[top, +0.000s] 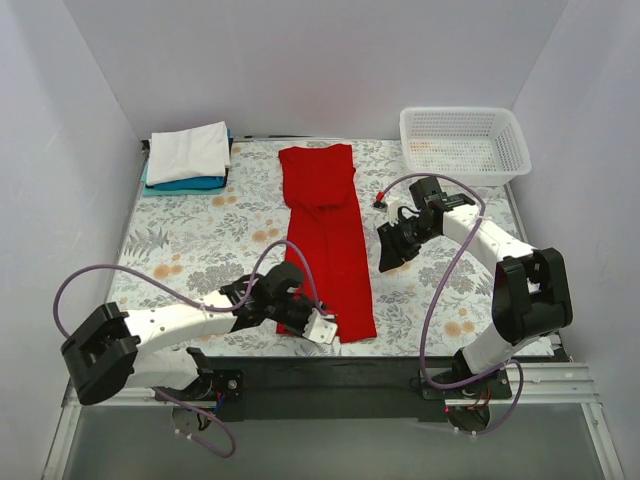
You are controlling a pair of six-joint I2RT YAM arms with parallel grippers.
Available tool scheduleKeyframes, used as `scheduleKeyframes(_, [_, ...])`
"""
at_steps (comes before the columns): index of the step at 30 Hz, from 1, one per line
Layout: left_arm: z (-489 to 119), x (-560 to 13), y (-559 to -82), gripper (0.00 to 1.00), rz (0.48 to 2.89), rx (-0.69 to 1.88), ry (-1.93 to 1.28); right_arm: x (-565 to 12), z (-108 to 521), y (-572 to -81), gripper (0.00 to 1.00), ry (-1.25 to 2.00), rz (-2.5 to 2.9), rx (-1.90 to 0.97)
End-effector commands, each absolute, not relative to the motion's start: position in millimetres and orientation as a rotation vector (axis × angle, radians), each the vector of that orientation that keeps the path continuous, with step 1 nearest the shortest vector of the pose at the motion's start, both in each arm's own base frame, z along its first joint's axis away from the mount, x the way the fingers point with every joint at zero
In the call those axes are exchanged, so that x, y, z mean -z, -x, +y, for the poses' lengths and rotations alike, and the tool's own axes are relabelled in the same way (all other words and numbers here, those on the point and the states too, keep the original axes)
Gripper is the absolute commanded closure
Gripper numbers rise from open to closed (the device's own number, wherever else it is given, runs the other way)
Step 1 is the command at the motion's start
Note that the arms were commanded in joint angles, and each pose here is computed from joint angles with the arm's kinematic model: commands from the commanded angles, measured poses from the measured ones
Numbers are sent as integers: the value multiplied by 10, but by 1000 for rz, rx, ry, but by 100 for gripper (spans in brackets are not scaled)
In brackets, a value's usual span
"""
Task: Fold and stack the t-shirts
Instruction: Fold the tshirt
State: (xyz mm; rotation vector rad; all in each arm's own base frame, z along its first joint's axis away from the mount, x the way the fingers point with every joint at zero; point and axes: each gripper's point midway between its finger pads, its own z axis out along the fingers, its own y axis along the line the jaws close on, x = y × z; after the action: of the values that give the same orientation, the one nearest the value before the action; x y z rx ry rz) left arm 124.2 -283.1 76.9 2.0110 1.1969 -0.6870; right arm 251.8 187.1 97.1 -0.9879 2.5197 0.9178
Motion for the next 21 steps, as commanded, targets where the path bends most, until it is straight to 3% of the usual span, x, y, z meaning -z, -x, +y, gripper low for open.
scheduleKeyframes(1, [-3125,-823,-1381,69,1000,542,-2020,-1044,1866,-2550,56,947,2506,-958])
scheduleKeyframes(7, [-3248,-574,-1178,69,844,525,-2099,-1058,1827,-2573,56,919,2508,-967])
scheduleKeyframes(14, [-3323,-432,-1111,63,827,522,-2126,-1053,1806,-2589,56,902,2510,-981])
scheduleKeyframes(21, [-3383,-344,-1058,62,809,541,-2137,-1036,1805,-2599,56,890,2524,-994])
